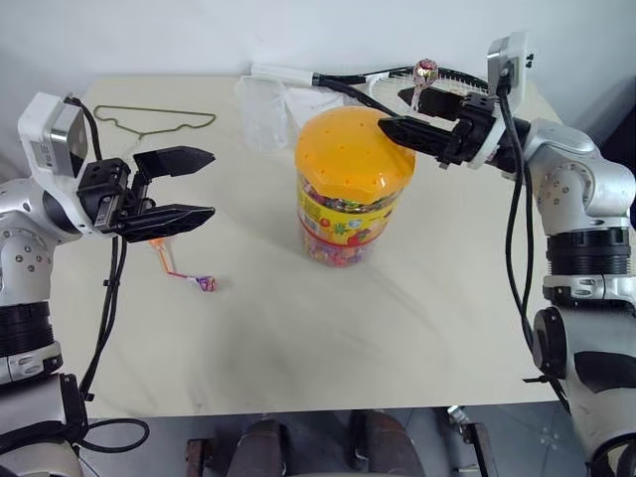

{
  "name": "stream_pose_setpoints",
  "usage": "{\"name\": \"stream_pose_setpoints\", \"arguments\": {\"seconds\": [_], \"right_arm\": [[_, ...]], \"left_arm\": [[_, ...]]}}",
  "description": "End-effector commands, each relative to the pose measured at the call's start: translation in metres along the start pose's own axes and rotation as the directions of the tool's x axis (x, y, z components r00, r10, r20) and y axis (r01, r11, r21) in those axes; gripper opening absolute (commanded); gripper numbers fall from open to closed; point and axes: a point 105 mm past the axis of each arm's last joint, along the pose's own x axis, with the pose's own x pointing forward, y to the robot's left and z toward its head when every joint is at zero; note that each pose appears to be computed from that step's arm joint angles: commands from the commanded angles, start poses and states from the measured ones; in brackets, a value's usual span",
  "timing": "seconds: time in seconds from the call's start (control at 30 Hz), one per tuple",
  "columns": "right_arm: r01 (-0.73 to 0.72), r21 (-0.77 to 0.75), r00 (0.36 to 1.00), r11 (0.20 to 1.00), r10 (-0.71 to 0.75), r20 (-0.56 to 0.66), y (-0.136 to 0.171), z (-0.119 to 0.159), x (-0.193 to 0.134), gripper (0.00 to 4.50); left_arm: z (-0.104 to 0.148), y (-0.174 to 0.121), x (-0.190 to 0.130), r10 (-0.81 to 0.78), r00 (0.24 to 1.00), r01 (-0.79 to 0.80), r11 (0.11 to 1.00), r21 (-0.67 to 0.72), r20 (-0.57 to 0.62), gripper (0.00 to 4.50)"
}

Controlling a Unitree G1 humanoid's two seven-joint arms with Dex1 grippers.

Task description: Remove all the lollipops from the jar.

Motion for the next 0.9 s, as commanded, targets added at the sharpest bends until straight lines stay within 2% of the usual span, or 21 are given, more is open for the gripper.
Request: {"name": "stream_pose_setpoints", "arguments": {"seconds": [0.03,0.17,0.5,0.83,0.9], "right_arm": [[-0.01,-0.044,1.0,0.999,0.011,0.025,-0.001,0.018,0.001,4.5],[-0.024,-0.061,0.999,0.998,0.026,0.023,-0.001,0.022,0.004,3.55],[-0.021,-0.095,1.0,0.995,0.02,-0.006,0.0,0.032,0.003,0.05],[0.02,-0.265,0.994,0.964,0.01,0.112,0.01,0.107,0.004,0.01],[0.061,-0.283,0.992,0.957,-0.027,0.121,0.009,0.119,0.0,0.01]], "left_arm": [[0.013,-0.007,0.0,-0.006,1.0,0.004,0.998,0.068,0.018,4.46],[0.009,-0.004,-0.002,0.051,0.999,-0.05,0.997,0.066,-0.005,4.5],[0.009,-0.002,0.005,0.021,0.999,-0.023,0.997,0.077,0.023,4.5],[0.008,0.002,0.01,-0.05,0.998,0.048,0.996,0.075,0.029,4.5],[0.008,0.002,0.01,-0.071,0.997,0.069,0.995,0.075,0.022,4.5]]}}
